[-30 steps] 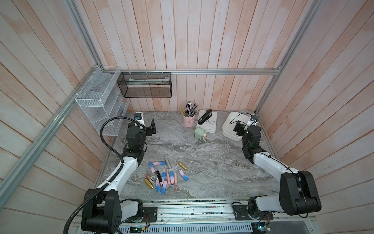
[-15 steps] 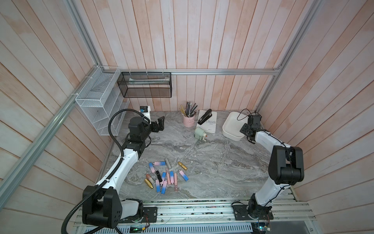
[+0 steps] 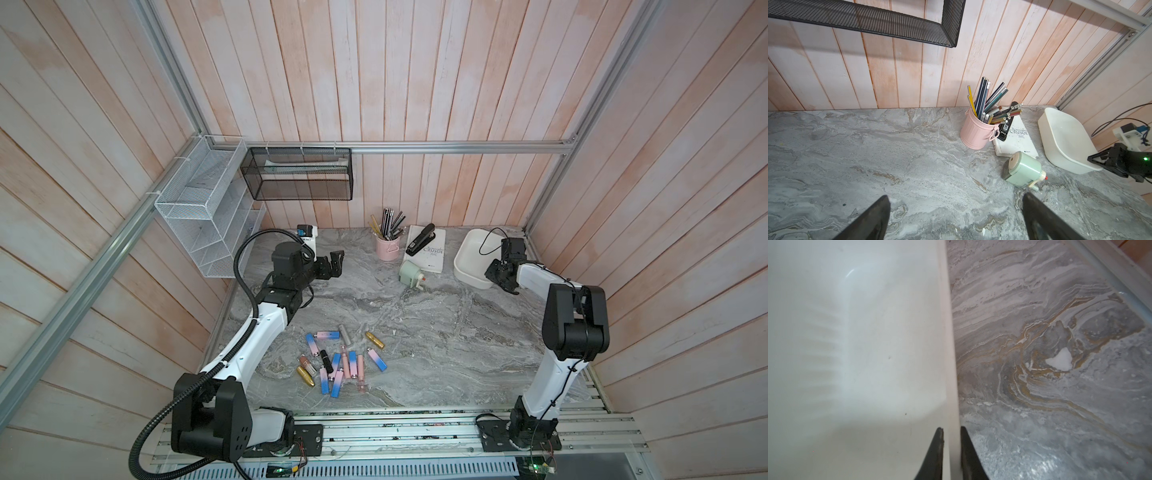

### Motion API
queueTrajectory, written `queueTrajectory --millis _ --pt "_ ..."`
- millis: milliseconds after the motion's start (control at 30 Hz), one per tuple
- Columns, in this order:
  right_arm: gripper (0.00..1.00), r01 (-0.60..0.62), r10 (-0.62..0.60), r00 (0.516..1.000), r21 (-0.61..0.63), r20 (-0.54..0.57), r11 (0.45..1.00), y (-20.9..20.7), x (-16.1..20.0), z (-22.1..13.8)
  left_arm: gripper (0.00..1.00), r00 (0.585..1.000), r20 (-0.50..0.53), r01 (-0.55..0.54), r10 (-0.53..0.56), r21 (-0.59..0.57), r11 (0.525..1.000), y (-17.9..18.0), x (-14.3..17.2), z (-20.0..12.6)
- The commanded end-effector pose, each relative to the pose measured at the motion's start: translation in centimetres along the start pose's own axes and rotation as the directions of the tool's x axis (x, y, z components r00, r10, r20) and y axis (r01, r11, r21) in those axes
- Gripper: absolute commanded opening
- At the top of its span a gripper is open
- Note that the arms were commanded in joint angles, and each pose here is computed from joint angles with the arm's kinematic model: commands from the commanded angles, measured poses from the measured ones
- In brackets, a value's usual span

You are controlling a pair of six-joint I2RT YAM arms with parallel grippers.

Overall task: Put the lipstick into the storage box
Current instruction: Move the storage box to the center of the board, then pick up the lipstick at the center of the board.

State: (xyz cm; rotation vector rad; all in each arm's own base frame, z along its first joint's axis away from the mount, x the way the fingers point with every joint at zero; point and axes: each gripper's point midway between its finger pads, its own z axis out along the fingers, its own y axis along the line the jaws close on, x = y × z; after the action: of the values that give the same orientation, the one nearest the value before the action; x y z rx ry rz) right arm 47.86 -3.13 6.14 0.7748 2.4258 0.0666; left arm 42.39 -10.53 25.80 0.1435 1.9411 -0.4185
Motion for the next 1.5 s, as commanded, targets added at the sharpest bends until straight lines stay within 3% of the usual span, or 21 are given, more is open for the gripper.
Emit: queueTrajectory --millis 0,200,467,700,800,900,1033,1167,1300,1467 --pt "0.13 0.001 -0.001 0.999 0.008 -0.036 1.0 -0.2 1.6 -1.3 1.0 1.0 -0.01 -0.016 0.016 0.025 1.0 -0.6 0.0 -0.1" --pt "0.1 0.026 -0.025 0.997 0.01 -0.076 1.0 -1.1 5.3 -4.0 1.0 1.0 -0.016 0.017 -0.016 0.061 0.998 -1.1 0.5 0.3" --pt "0.11 0.104 -0.106 0.983 -0.024 -0.147 0.994 -1.4 13.7 -9.8 1.0 0.999 -0.042 0.026 -0.022 0.077 0.997 -2.2 1.5 0.7" --pt "0.25 0.094 -0.109 0.965 -0.076 -0.24 0.993 -3.9 22.2 -14.0 1.0 0.992 -0.125 0.034 -0.025 0.068 0.997 -4.8 4.3 0.6" --pt "0.37 0.076 -0.101 0.964 -0.109 -0.247 0.991 -4.8 24.0 -15.1 1.0 0.984 -0.175 0.038 -0.025 0.07 0.997 -6.2 6.0 0.1" --pt "0.49 0.068 -0.101 0.964 -0.139 -0.244 0.988 -5.3 24.6 -15.9 1.0 0.973 -0.227 0.05 -0.037 0.055 0.997 -7.5 7.9 -0.7" --pt "0.53 0.096 -0.134 0.97 -0.189 -0.202 0.977 -4.0 23.5 -18.4 1.0 0.961 -0.272 0.067 -0.057 0.03 0.997 -8.7 9.8 -2.2" --pt "0.55 0.17 -0.21 0.965 -0.233 -0.158 0.957 -2.0 22.2 -21.3 1.0 0.961 -0.247 0.125 -0.127 -0.021 0.992 -8.2 9.0 -4.1" --pt "0.55 0.289 -0.34 0.935 -0.343 -0.099 0.894 2.4 21.8 -23.8 1.0 0.96 -0.212 0.167 -0.184 -0.095 0.981 -6.9 7.7 -6.4" --pt "0.47 0.467 -0.533 0.845 -0.425 -0.044 0.775 9.0 23.7 -24.0 1.0 0.919 -0.212 0.297 -0.333 -0.182 0.937 -4.3 8.5 -9.0"
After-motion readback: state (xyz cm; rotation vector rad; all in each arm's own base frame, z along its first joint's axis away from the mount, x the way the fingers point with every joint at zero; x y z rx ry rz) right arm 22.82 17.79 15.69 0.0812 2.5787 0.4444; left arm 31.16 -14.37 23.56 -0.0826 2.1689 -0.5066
